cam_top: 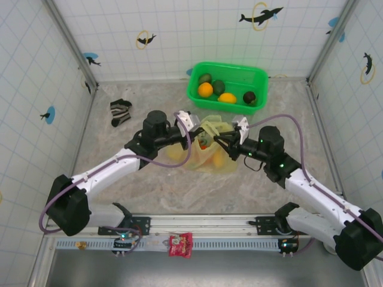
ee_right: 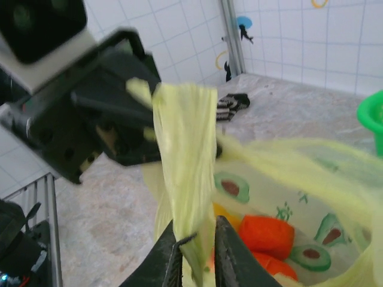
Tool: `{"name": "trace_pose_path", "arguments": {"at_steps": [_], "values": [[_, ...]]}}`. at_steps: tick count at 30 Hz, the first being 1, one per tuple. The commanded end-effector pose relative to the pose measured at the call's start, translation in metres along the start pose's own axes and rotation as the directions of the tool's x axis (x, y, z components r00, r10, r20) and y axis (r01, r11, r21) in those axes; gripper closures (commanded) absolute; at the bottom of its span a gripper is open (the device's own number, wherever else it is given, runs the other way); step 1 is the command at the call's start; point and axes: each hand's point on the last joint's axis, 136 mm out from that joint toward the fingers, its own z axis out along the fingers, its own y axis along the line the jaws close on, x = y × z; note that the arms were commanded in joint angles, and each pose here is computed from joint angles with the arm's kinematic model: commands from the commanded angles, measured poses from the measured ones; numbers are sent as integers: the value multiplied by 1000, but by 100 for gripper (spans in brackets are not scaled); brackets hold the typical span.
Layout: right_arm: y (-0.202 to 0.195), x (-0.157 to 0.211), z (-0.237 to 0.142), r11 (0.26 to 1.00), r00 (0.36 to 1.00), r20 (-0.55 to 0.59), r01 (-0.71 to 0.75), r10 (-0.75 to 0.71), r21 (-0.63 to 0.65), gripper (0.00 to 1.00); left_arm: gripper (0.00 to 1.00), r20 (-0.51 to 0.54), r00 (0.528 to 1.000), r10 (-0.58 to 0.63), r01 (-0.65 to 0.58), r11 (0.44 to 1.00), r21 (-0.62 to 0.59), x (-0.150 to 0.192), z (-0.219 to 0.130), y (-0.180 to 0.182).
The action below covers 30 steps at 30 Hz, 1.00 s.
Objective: Place the fake fruits into the plastic bag and tie a complex knot
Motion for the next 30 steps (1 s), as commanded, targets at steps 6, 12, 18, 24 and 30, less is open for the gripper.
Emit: {"name": "trace_pose_path", "arguments": {"at_steps": [6, 12, 18, 24, 30], "values": [[12, -77, 1, 991, 990, 54, 132, -133, 18, 60, 100, -34, 996, 79, -79, 997, 6, 5, -3, -10], [5, -70, -2, 992, 993, -6, 120, -120, 31, 62, 100, -39, 995, 86, -86, 996, -3, 6, -3, -9], [-3, -56, -13, 995, 994, -71, 85, -82, 42, 58, 100, -43, 995, 90, -90, 996, -7, 7, -4, -9], [-2, -51, -27, 999, 996, -78, 45, -44, 12, 60, 100, -46, 995, 91, -92, 996, -7, 9, -3, -8], [7, -52, -33, 999, 997, -69, 36, -38, -29, 52, 100, -50, 995, 92, -92, 996, -8, 9, -3, -8]]}}
